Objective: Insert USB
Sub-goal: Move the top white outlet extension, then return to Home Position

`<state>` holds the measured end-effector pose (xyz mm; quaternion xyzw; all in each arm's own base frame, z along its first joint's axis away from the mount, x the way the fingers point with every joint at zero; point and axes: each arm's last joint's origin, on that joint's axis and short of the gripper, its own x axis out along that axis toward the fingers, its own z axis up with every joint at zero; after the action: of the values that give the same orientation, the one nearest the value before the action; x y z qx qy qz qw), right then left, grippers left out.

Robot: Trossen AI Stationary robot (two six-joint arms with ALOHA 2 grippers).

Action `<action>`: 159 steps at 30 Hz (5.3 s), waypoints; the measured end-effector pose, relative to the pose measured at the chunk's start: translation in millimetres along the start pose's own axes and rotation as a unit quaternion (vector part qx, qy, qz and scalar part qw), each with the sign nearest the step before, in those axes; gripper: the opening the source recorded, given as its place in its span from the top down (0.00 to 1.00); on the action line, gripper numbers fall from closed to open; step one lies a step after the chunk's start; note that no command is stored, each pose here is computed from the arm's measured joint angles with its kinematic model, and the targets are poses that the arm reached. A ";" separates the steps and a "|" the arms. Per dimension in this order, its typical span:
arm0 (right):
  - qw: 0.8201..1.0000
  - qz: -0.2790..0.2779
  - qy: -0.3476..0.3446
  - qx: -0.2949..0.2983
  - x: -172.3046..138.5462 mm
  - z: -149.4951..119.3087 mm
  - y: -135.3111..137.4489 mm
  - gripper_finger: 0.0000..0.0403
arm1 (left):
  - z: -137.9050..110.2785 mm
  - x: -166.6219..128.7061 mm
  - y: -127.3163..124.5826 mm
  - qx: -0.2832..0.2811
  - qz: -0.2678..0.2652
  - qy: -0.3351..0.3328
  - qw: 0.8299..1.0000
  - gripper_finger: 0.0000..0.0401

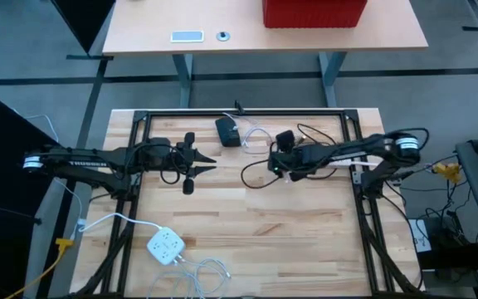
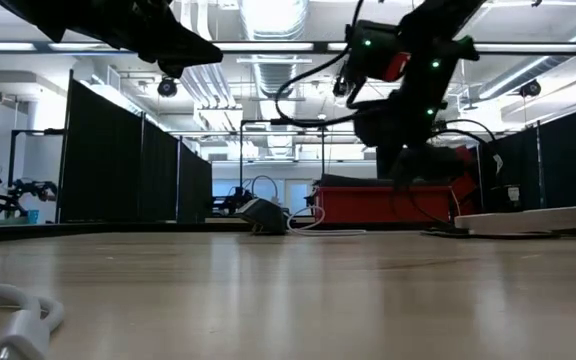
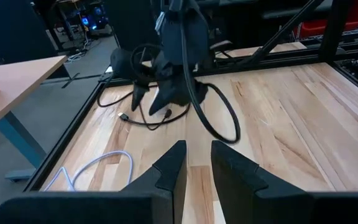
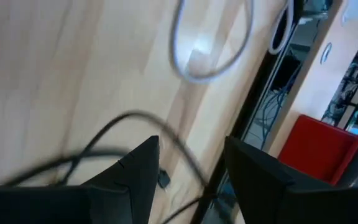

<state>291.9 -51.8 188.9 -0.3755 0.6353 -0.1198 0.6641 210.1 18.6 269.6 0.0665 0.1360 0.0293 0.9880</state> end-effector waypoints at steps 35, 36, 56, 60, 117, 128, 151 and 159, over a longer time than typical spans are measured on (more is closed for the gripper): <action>0.990 0.125 -0.008 -0.064 -42.3 9.7 -14.0 0.44 | -0.5 0.1 -0.1 0.000 0.000 0.003 1.000 0.84; 0.990 0.123 0.005 -0.076 -41.9 9.9 -11.0 0.44 | -0.5 0.1 -0.1 0.002 0.000 0.003 1.000 0.84; 0.972 0.005 0.191 -0.135 32.4 18.4 -23.3 0.55 | -0.6 0.1 -0.1 -0.004 0.000 0.003 1.000 0.84; 0.979 -0.024 0.203 -0.019 32.6 0.1 -58.9 0.58 | -0.7 0.1 -0.1 -0.004 -0.001 0.003 1.000 0.84; 0.835 0.323 -0.023 0.444 -25.1 -89.7 -122.7 0.34 | -2.0 0.1 -0.3 -0.010 -0.001 0.010 1.000 0.84; 0.873 0.221 -0.136 0.413 -77.7 -80.4 -127.7 0.40 | -2.0 0.1 -0.4 -0.013 -0.002 0.011 1.000 0.84; 0.777 0.187 -0.495 0.340 -164.0 -134.7 -39.3 0.61 | -2.5 0.0 -0.5 -0.013 -0.002 0.013 1.000 0.84; 0.749 0.158 -0.543 0.345 -153.4 -165.7 -4.4 0.68 | -2.5 0.0 -0.5 -0.013 -0.002 0.013 1.000 0.84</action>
<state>113.4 -14.6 322.2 -0.0170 0.1335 0.0004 0.9909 209.4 18.4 267.1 0.0526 0.1487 0.0301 0.9870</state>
